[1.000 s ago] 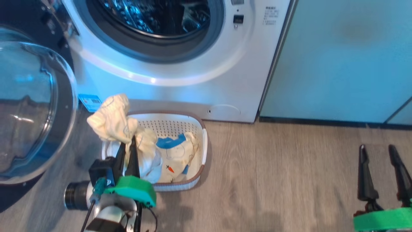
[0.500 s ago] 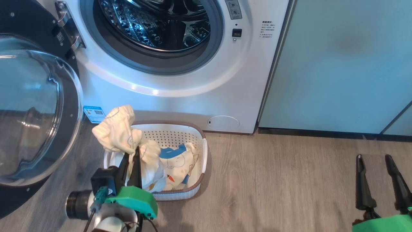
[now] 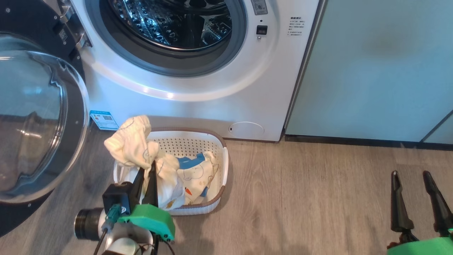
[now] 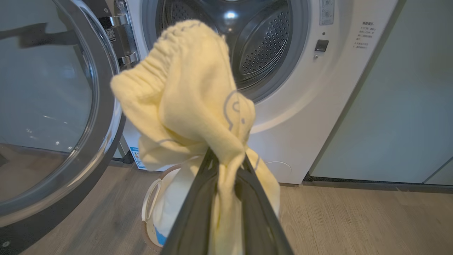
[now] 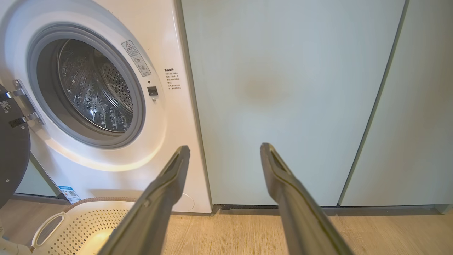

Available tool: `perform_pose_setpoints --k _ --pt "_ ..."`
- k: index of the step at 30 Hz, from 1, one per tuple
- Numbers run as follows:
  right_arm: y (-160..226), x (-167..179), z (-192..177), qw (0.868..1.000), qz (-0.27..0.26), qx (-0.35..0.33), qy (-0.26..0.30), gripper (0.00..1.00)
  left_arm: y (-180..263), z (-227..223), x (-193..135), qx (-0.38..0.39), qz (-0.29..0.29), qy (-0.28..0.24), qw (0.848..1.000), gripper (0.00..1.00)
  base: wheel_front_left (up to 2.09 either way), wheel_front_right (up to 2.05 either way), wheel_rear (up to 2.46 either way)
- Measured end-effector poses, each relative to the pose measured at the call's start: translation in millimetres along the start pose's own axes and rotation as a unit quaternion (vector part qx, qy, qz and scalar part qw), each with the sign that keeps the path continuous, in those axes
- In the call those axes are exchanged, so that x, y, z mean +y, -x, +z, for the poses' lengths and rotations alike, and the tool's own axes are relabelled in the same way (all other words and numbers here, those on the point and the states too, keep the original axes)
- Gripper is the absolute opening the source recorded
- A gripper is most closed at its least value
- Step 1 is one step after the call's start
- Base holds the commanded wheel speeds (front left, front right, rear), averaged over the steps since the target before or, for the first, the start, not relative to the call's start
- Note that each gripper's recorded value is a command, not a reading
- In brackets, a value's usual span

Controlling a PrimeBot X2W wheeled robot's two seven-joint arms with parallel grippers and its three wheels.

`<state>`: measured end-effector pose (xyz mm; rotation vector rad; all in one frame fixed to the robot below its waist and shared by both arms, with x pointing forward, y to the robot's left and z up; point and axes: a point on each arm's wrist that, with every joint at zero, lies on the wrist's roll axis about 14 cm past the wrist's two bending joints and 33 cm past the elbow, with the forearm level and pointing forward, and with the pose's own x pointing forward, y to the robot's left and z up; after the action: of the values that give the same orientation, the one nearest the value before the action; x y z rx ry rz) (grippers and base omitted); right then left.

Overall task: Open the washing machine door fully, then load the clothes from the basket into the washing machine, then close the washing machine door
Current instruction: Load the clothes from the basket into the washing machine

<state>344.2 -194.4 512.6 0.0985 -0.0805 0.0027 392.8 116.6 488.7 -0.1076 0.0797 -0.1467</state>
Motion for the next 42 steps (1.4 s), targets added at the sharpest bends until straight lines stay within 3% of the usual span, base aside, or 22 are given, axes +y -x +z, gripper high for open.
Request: perform_pose_setpoints --k 16,42 --pt "-19 -4 -18 1.0 -0.007 0.024 -0.003 1.0 -47 -8 2 0.011 -0.004 0.005 1.0 0.0 0.0 0.0 0.0" --pt "-78 -45 -88 0.995 -0.065 0.078 -0.025 1.0 -249 -67 11 0.086 -0.029 0.012 0.996 0.0 0.0 0.0 0.0"
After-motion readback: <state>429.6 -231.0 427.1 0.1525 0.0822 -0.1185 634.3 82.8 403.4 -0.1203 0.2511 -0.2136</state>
